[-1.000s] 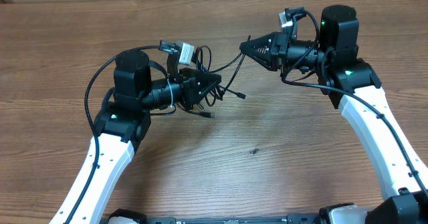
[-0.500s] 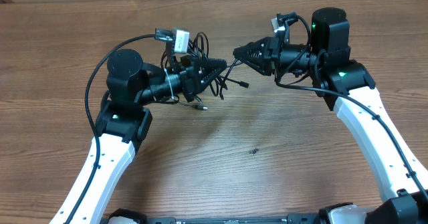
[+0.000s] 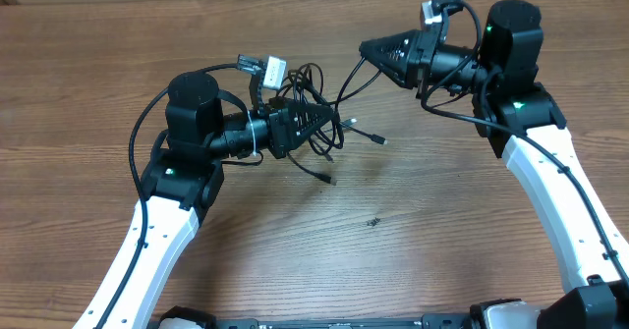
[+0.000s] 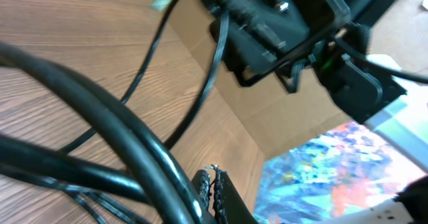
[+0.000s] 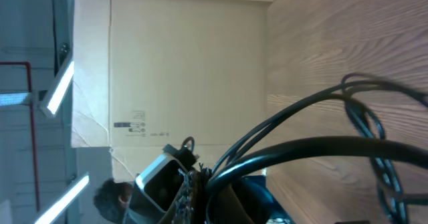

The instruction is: Untangle cables

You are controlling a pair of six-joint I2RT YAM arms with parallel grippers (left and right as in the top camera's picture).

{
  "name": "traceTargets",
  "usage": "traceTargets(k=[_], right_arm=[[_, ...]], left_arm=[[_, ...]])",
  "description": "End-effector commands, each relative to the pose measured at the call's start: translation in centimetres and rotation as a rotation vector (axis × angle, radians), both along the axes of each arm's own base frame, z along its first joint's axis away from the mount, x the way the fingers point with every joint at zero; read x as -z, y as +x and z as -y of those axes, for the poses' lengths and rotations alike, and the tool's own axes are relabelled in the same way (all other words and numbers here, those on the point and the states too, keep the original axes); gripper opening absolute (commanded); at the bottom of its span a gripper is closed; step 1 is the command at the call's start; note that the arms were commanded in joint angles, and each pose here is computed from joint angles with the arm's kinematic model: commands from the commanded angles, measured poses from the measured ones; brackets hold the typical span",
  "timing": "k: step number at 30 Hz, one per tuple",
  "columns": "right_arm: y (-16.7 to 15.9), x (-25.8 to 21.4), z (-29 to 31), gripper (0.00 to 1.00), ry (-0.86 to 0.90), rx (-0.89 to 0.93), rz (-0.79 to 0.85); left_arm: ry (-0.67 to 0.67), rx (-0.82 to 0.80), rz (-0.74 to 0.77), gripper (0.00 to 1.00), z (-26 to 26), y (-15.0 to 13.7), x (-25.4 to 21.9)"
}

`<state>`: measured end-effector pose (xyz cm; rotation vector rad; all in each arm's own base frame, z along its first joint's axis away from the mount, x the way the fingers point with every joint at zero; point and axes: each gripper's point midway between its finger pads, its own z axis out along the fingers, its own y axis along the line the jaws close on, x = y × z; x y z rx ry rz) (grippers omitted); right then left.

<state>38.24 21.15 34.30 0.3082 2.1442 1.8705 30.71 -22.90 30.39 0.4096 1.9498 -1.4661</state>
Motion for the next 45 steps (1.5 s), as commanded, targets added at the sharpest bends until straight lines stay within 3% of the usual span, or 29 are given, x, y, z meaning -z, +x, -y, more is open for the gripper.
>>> traceTargets(k=[1, 11, 21, 28, 33, 36, 37, 45], right_arm=[[-0.2, -1.4, -0.1, 0.04, 0.033, -0.007, -0.025], [-0.3, -1.0, -0.1, 0.04, 0.031, -0.008, -0.052], [-0.9, 0.3, -0.3, 0.04, 0.005, -0.027, -0.105], [-1.8, 0.6, -1.6, 0.05, -0.04, -0.079, -0.007], [-2.8, 2.1, -2.1, 0.57, -0.115, -0.13, 0.08], [-3.0, 3.1, -1.9, 0.96, -0.144, -0.13, 0.066], [-3.0, 3.1, -1.9, 1.0, -0.147, -0.131, 0.07], [-1.8, 3.0, -0.2, 1.0, -0.15, -0.08, 0.077]], left_arm=[[0.009, -0.018, 0.083, 0.04, 0.0, 0.1, -1.2], [-0.063, -0.073, 0.053, 0.04, 1.7, 0.5, -3.1], [-0.134, -0.06, 0.119, 0.04, 2.7, 0.0, -5.6], [-0.149, -0.113, 0.14, 0.04, 2.3, 0.8, -6.2], [-0.226, -0.107, 0.204, 0.04, 2.2, 0.6, -8.8], [-0.261, -0.103, 0.233, 0.04, 2.1, 0.3, -9.9], [-0.264, -0.103, 0.242, 0.04, 2.1, 0.3, -10.1], [-0.247, -0.133, 0.229, 0.04, 0.6, 1.3, -9.6]])
